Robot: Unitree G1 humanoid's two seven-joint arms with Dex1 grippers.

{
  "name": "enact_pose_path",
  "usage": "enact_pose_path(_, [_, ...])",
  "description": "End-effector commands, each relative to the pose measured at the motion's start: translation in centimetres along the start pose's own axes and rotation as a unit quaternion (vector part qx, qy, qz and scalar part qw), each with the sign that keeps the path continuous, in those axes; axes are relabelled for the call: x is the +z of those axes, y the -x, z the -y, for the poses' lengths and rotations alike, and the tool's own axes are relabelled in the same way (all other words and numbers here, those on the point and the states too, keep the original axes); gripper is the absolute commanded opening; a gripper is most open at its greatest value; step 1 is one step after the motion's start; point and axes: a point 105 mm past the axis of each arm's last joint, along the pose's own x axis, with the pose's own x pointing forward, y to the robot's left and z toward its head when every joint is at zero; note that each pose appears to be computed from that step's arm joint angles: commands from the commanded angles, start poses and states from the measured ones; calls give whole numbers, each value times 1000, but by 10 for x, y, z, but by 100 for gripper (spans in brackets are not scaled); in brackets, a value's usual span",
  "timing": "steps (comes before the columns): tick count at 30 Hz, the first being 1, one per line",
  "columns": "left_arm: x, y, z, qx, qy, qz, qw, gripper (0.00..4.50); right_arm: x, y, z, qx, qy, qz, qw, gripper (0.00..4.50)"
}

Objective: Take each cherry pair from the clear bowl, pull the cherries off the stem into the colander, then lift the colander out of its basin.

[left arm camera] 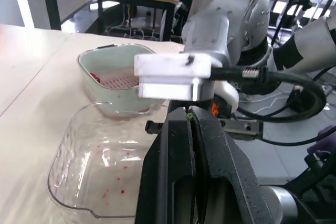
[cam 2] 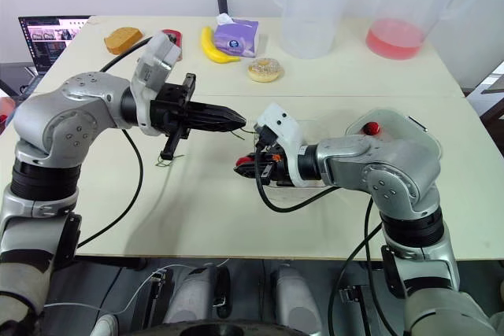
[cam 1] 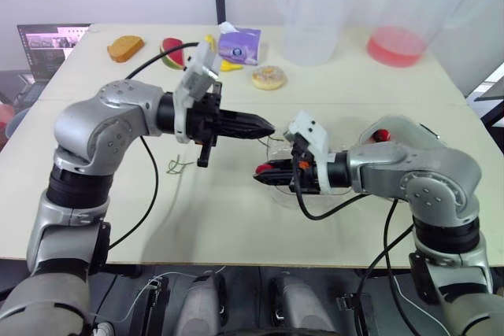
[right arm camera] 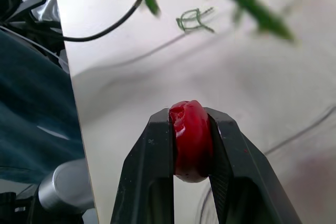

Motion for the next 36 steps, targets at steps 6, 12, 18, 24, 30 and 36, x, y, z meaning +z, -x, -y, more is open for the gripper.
enact_pose_path(6, [9,10,2,16,-17,-1,1000,0,19,32,8,-35,17,53,998,38])
enact_pose_path(12, [4,17,2,35,-5,-5,999,0,10,86,40,-152,-2,51,987,38])
enact_pose_path(18, [0,17,6,40,4,-5,999,0,-28,146,91,-332,-49,21,942,38])
enact_pose_path(24, [0,16,7,40,5,-4,999,0,-48,177,116,-409,-93,30,907,38])
enact_pose_path(30, [0,14,8,39,5,-3,999,0,-62,178,124,-430,-101,6,897,38])
enact_pose_path(36, [0,15,8,38,5,-2,999,0,-58,182,124,-432,-98,23,896,318])
